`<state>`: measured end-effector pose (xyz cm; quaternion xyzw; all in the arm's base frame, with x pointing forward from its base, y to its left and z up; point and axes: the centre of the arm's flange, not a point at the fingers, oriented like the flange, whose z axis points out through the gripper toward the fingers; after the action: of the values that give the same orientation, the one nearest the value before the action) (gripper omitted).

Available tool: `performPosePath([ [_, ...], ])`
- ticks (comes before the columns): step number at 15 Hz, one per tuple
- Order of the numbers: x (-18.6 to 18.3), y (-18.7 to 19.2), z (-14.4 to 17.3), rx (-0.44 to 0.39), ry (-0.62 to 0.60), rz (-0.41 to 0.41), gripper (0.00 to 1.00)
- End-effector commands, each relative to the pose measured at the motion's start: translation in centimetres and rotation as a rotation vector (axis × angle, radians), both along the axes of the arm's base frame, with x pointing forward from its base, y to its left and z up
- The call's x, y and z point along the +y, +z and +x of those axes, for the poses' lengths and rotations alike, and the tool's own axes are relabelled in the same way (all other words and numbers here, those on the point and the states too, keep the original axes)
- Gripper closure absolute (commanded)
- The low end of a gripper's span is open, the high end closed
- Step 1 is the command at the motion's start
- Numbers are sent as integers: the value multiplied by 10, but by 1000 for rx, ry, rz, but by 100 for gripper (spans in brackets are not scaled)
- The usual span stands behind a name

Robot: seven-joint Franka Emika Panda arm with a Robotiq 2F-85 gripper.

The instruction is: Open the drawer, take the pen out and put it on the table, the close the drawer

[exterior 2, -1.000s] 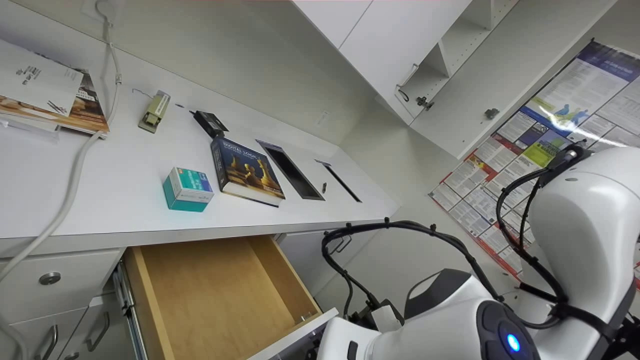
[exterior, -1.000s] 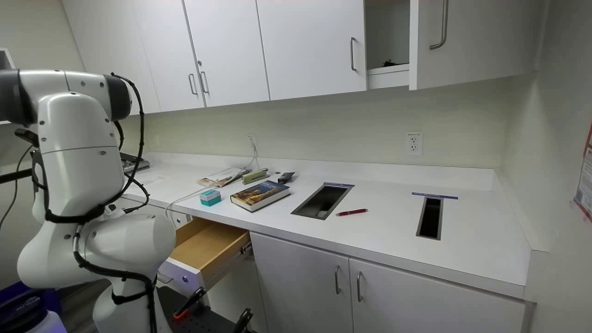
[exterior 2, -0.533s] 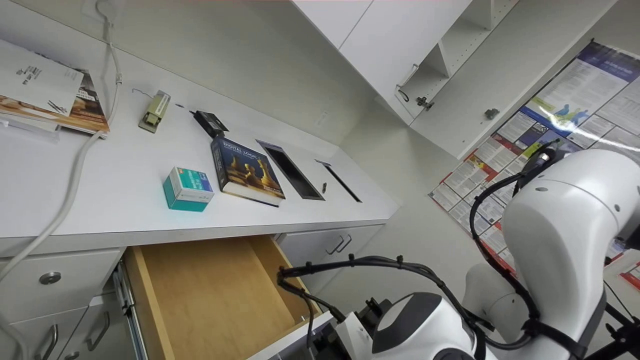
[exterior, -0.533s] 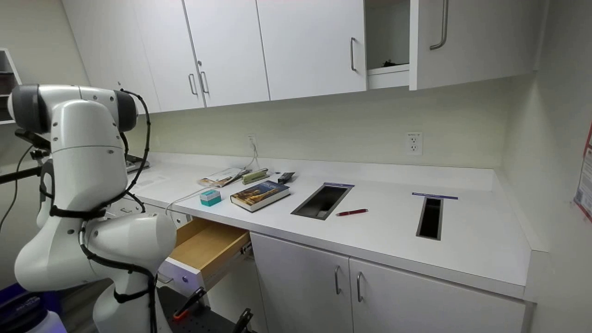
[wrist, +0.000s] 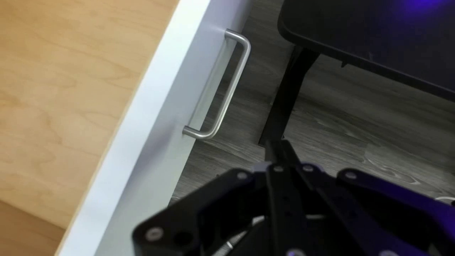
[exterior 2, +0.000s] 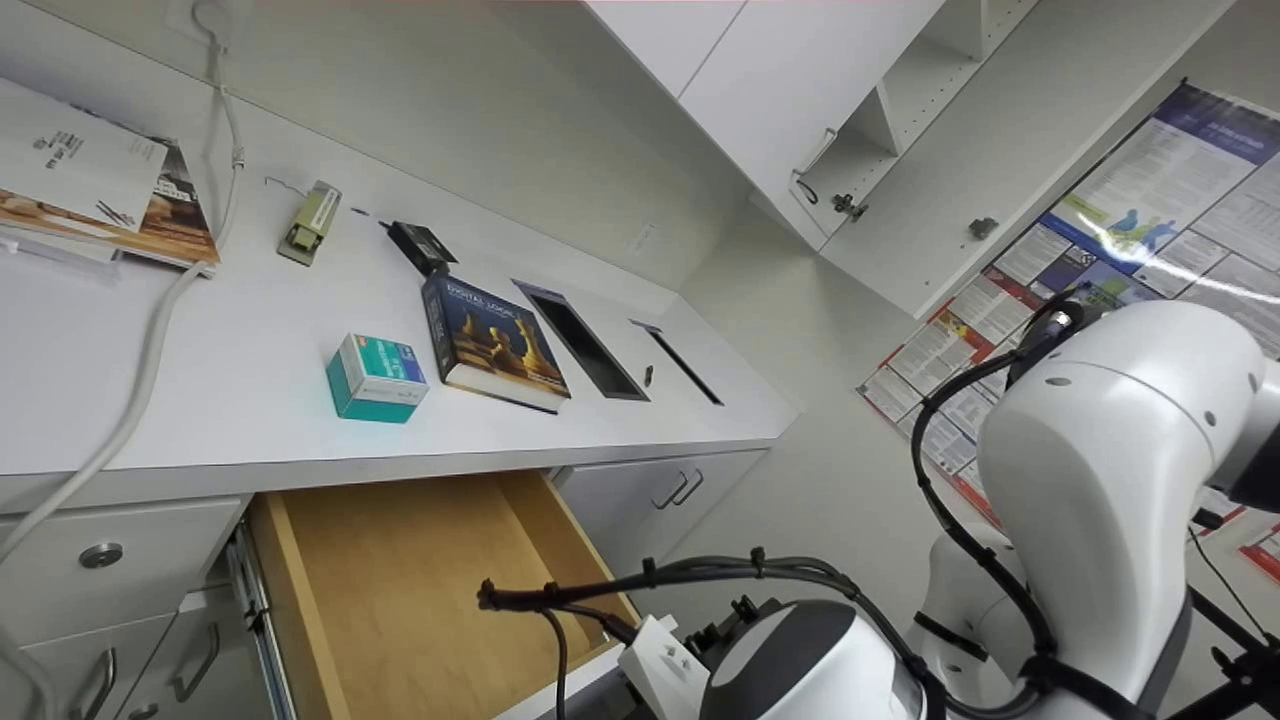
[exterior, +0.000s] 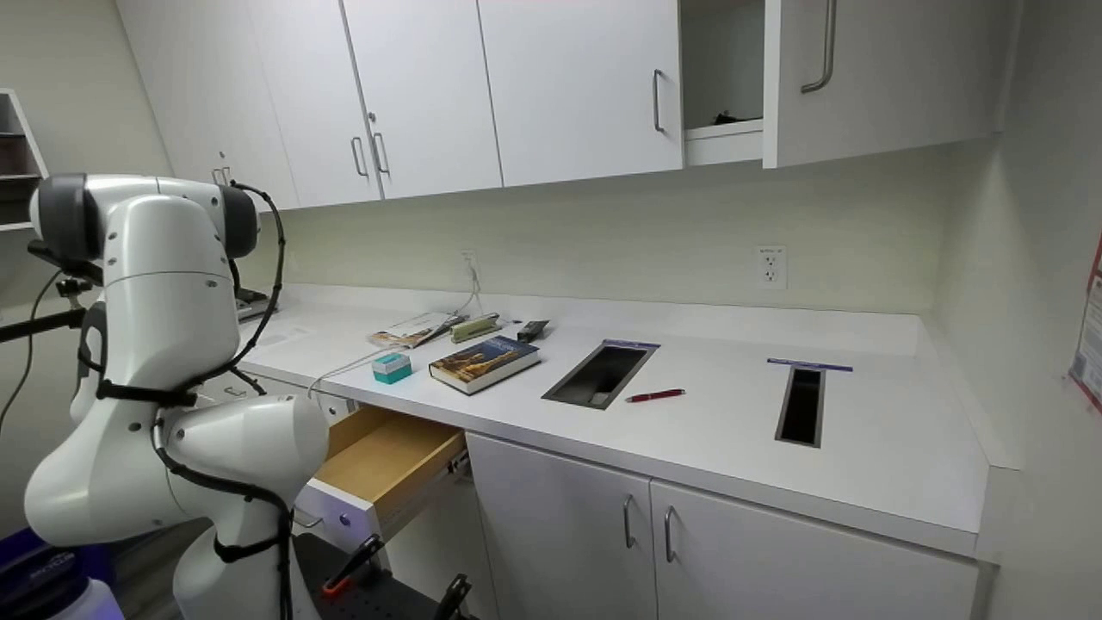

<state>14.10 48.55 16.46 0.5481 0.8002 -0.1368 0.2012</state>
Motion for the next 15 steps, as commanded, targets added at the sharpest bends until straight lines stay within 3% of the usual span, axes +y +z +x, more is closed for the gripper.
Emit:
performPosePath([
  [1,0,0,0,0,1,0,100],
  [9,6,4,18,-82,478,-62,100],
  [15,-3,4,37,-72,796,-211,100],
])
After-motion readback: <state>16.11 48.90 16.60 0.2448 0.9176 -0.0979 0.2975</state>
